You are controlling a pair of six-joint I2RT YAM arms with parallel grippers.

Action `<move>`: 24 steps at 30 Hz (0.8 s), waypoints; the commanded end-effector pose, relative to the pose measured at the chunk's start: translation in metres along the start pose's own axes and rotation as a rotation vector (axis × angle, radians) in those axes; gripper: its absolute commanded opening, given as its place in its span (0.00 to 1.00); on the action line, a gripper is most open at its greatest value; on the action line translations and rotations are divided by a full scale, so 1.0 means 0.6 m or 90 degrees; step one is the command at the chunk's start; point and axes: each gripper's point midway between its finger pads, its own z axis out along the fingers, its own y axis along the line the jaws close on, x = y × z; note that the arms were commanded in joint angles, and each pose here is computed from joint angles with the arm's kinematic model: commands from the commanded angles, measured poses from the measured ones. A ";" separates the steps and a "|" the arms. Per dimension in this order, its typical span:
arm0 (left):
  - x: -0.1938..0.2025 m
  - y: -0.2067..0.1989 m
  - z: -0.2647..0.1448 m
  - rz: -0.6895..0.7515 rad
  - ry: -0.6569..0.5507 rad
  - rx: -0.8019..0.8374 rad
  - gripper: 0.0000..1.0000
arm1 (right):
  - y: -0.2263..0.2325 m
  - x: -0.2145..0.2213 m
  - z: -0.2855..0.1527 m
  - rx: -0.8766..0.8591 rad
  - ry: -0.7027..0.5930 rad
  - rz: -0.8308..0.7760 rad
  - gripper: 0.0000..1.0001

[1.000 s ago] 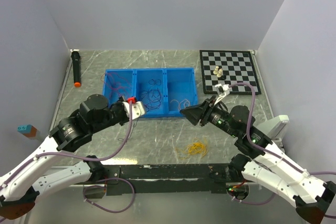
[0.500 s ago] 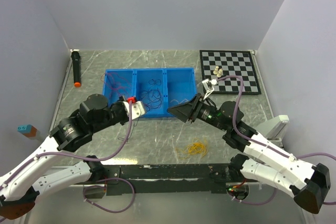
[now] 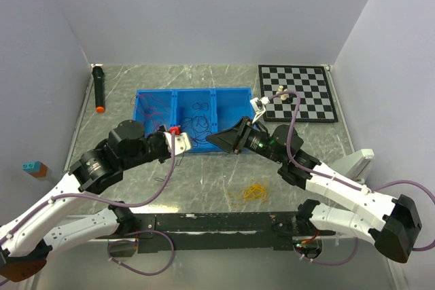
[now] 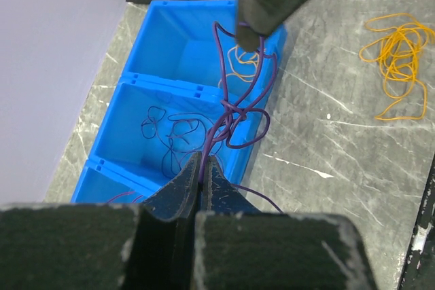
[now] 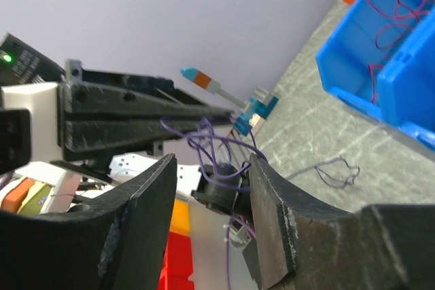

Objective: Untangle the cables

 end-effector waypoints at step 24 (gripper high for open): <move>-0.035 0.026 -0.016 0.013 -0.037 -0.037 0.01 | 0.003 -0.023 -0.024 0.026 -0.051 -0.036 0.00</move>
